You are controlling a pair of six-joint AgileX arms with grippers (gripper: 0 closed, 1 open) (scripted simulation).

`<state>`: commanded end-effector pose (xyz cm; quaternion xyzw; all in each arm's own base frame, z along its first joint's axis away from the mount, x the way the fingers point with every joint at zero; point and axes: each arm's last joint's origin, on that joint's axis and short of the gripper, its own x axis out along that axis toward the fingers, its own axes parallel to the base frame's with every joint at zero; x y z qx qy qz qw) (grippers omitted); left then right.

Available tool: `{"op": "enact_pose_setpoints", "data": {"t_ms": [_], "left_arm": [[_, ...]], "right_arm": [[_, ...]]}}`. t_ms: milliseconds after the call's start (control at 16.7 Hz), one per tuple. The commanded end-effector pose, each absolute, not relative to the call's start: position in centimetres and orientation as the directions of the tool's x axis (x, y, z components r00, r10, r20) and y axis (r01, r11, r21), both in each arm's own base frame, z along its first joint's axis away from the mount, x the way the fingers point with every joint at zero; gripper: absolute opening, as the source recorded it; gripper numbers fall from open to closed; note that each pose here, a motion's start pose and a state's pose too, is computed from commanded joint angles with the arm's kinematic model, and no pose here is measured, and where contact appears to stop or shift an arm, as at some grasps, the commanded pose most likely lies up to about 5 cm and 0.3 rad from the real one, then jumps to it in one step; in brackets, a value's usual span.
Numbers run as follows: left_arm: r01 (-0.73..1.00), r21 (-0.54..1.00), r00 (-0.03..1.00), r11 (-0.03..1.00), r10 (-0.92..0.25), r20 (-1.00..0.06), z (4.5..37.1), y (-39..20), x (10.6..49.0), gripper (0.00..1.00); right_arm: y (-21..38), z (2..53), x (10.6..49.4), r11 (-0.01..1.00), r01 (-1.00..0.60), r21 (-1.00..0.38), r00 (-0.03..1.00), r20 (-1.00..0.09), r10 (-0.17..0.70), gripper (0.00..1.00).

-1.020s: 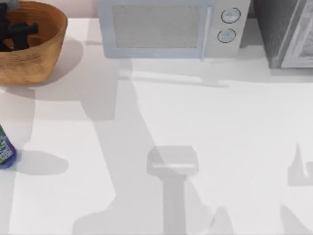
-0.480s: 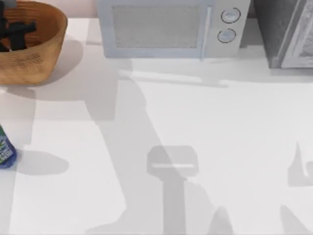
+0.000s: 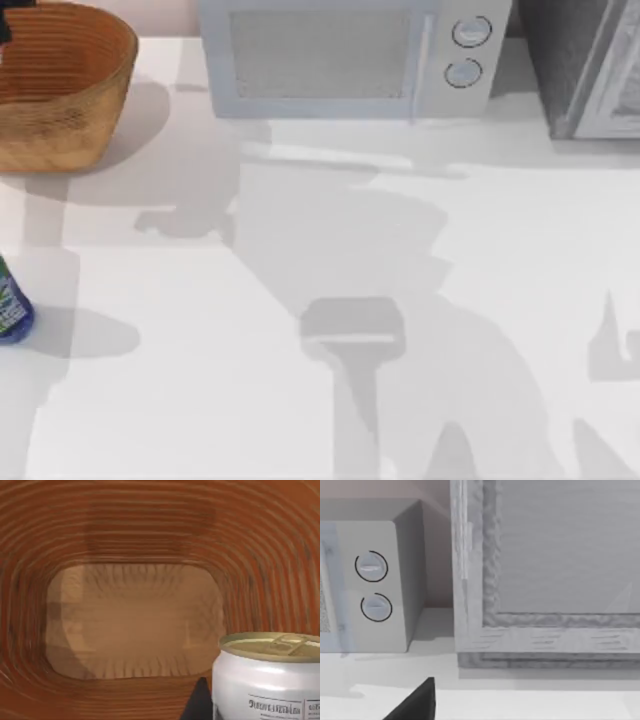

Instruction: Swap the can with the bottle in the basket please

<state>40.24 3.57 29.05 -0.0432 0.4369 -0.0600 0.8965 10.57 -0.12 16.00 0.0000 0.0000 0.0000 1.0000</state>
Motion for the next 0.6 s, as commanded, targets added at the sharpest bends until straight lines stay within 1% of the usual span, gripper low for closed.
{"op": "enact_pose_setpoints", "data": {"t_ms": [120,180,300,420,600], "left_arm": [[0.082,-0.095,0.707,0.992,-0.126,-0.696,31.8,2.6,34.9,0.00],[0.086,-0.078,0.751,0.993,-0.116,-0.650,32.6,2.1,32.1,0.00],[0.086,-0.048,0.829,0.995,-0.098,-0.550,33.0,1.3,26.3,0.00],[0.078,-0.023,0.891,0.997,-0.080,-0.447,31.7,0.7,21.1,0.00],[0.057,0.001,0.955,0.998,-0.054,-0.292,27.6,0.2,15.1,0.00]], "right_arm": [[-0.1,16.0,10.6,1.000,0.000,0.000,1.000,0.000,0.000,1.00],[-0.1,16.0,10.6,1.000,0.000,0.000,1.000,0.000,0.000,1.00],[-0.1,16.0,10.6,1.000,0.000,0.000,1.000,0.000,0.000,1.00],[-0.1,16.0,10.6,1.000,0.000,0.000,1.000,0.000,0.000,1.00],[-0.1,16.0,10.6,1.000,0.000,0.000,1.000,0.000,0.000,1.00]]}}
